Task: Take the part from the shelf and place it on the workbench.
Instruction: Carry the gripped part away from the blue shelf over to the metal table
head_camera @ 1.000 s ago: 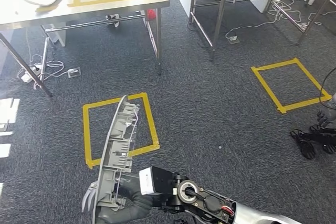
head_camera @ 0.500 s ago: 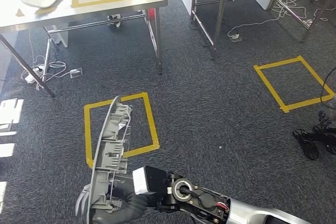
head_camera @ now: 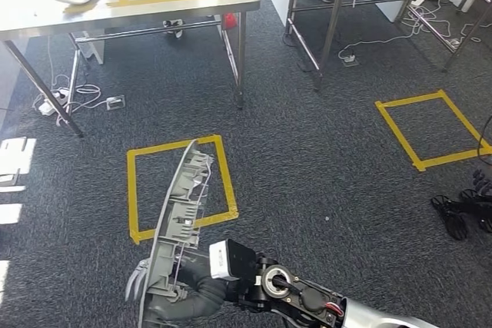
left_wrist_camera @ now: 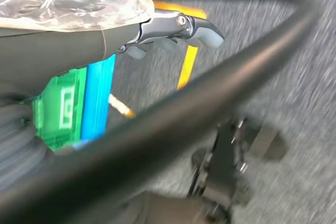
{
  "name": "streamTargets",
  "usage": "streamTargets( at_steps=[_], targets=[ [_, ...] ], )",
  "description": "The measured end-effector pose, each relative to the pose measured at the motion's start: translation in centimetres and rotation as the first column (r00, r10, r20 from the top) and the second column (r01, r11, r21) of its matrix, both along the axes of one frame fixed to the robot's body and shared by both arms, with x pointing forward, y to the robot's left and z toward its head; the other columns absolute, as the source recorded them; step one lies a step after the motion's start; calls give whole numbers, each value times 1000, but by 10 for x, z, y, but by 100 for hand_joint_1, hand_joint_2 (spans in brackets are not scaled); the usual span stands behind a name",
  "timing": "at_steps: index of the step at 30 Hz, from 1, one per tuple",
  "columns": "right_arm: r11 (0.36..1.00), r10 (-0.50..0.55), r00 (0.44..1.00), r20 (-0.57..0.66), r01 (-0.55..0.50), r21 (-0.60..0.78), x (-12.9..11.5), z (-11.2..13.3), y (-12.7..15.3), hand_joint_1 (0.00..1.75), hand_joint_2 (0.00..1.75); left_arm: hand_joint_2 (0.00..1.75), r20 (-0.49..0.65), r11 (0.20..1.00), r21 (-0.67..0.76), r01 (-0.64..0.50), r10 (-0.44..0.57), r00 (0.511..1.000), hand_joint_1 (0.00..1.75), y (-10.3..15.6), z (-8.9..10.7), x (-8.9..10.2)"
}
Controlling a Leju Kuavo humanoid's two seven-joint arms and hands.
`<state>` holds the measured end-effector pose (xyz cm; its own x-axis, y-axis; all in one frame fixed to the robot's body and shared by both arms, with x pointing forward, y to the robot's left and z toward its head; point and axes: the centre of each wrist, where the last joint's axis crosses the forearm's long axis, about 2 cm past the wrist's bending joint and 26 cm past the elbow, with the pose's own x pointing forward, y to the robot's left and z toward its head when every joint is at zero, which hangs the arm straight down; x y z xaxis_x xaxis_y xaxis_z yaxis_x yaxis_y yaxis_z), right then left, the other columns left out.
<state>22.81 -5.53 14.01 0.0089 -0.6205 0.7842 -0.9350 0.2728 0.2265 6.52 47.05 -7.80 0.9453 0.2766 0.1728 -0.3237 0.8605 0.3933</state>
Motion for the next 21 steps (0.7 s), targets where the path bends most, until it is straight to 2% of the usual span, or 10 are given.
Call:
streamTargets(
  at_steps=[21],
  targets=[
    [1000, -2, 1000, 8, 2, 15, 1, -1, -1, 175, 175, 175, 2, 1000, -3, -11, 11, 1000, 0, -3, -1, 1]
  ],
)
